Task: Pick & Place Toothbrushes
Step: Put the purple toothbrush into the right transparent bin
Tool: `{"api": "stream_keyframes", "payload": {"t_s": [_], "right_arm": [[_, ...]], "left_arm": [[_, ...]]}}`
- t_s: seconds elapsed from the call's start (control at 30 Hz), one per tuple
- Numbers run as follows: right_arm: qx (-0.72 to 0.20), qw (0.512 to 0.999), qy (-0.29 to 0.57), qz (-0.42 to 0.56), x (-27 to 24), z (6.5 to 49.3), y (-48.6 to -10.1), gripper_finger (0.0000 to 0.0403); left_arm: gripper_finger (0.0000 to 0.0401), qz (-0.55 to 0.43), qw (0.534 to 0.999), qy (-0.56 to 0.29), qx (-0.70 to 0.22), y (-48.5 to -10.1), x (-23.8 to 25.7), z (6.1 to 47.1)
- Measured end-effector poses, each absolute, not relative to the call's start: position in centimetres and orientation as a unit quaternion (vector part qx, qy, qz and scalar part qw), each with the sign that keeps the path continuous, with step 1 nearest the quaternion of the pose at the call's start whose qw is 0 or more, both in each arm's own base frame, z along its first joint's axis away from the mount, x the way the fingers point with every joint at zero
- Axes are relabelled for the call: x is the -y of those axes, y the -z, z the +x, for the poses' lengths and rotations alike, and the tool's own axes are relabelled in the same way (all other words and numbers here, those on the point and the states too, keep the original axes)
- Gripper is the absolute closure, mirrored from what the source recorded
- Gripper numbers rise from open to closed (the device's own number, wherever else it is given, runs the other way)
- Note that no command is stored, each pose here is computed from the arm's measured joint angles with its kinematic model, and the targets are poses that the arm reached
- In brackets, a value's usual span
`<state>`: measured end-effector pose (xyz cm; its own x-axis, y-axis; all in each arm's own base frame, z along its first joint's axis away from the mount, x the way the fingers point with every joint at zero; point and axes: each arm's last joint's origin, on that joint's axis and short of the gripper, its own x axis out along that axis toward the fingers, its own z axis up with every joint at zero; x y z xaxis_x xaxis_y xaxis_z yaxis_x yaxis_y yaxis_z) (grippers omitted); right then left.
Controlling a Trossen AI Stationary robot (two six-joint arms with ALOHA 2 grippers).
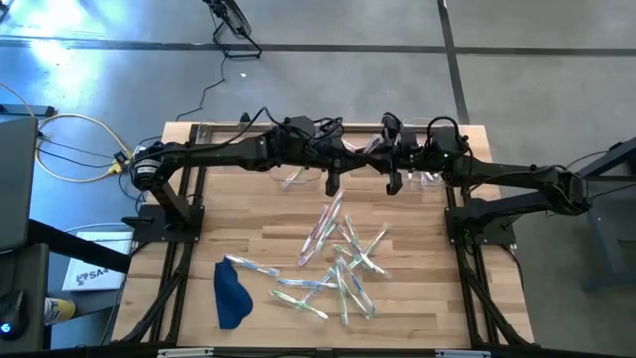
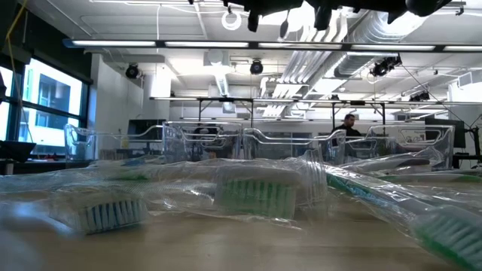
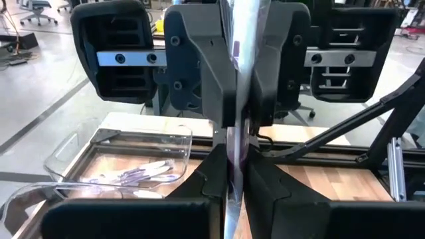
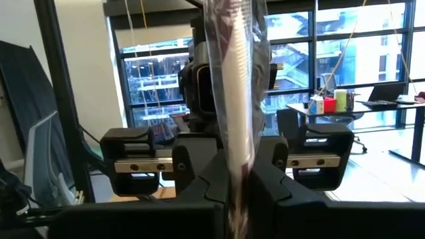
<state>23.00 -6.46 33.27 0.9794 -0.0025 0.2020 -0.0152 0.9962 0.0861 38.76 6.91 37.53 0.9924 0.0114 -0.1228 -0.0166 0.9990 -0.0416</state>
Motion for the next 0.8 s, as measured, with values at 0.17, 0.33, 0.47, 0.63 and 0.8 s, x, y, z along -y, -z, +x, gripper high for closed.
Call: {"api": "stream_keyframes", "payload": {"t_s": [0.17,0.33,0.47,0.63,0.8], "right_arm": [[0.098,0.994,0.004,0.046,6.44,22.81,-33.32,0.0386],[0.098,0.994,0.003,0.048,6.43,22.81,-33.31,0.0386],[0.098,0.994,0.002,0.050,6.43,22.81,-33.31,0.0386],[0.100,0.993,0.000,0.060,6.40,22.74,-33.40,0.0386],[0.100,0.993,0.001,0.063,6.40,22.68,-33.43,0.0386]], "left_arm": [[0.0378,-0.015,0.998,-0.008,-0.062,-37.52,-6.92,38.76],[0.0377,-0.015,0.998,-0.007,-0.062,-37.52,-6.91,38.76],[0.0364,-0.013,0.998,-0.007,-0.062,-37.52,-6.91,38.76],[0.0316,0.000,0.998,-0.007,-0.064,-37.49,-6.93,38.74],[0.0264,0.028,0.998,-0.006,-0.063,-37.59,-6.95,38.65]]}}
